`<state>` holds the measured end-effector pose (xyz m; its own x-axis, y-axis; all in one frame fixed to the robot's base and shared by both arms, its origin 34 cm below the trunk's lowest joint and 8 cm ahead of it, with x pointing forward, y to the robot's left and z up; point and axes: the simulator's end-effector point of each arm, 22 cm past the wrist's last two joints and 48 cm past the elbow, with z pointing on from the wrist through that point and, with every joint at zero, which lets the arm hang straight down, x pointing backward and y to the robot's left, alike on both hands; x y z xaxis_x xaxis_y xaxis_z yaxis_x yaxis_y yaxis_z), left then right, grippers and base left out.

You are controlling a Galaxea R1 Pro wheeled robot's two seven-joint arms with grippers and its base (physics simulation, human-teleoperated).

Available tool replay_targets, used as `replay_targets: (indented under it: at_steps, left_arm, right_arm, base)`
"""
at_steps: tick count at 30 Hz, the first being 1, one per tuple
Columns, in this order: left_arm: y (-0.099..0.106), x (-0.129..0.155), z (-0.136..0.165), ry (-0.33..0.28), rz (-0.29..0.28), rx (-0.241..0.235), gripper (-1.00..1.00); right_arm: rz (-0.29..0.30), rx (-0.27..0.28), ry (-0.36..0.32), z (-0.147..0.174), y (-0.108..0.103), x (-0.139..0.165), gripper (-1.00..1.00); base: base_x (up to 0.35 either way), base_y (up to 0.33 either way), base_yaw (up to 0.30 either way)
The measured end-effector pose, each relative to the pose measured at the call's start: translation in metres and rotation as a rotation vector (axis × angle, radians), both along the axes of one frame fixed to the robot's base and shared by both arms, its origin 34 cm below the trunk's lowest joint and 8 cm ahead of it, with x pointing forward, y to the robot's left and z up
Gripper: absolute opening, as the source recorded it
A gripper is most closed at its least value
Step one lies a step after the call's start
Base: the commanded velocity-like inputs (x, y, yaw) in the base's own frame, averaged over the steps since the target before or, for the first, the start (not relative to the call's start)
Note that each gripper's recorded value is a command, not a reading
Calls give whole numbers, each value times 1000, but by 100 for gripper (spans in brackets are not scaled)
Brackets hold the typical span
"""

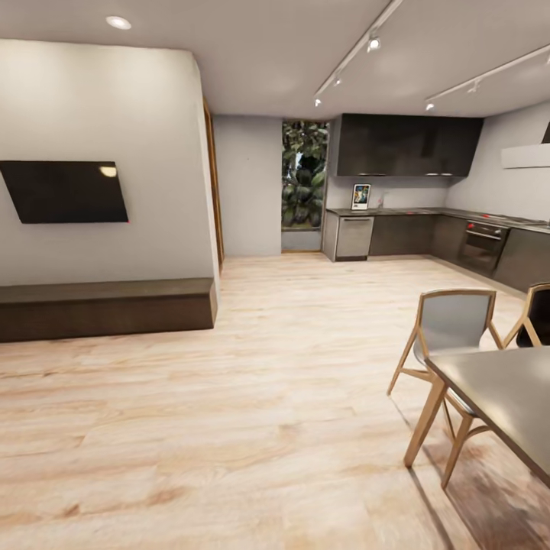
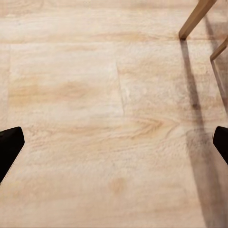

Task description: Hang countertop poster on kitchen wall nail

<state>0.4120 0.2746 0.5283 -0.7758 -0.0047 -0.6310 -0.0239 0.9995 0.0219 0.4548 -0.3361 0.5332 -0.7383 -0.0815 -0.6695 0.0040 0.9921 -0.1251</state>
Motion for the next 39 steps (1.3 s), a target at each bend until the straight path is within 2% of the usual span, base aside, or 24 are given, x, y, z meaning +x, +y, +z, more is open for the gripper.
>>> replay_targets:
  at_steps: [39]
  left_arm:
    - [1, 0, 0, 0, 0, 2, 100]
  right_arm:
    - [0, 0, 0, 0, 0, 0, 100]
  base:
    - [338, 0, 0]
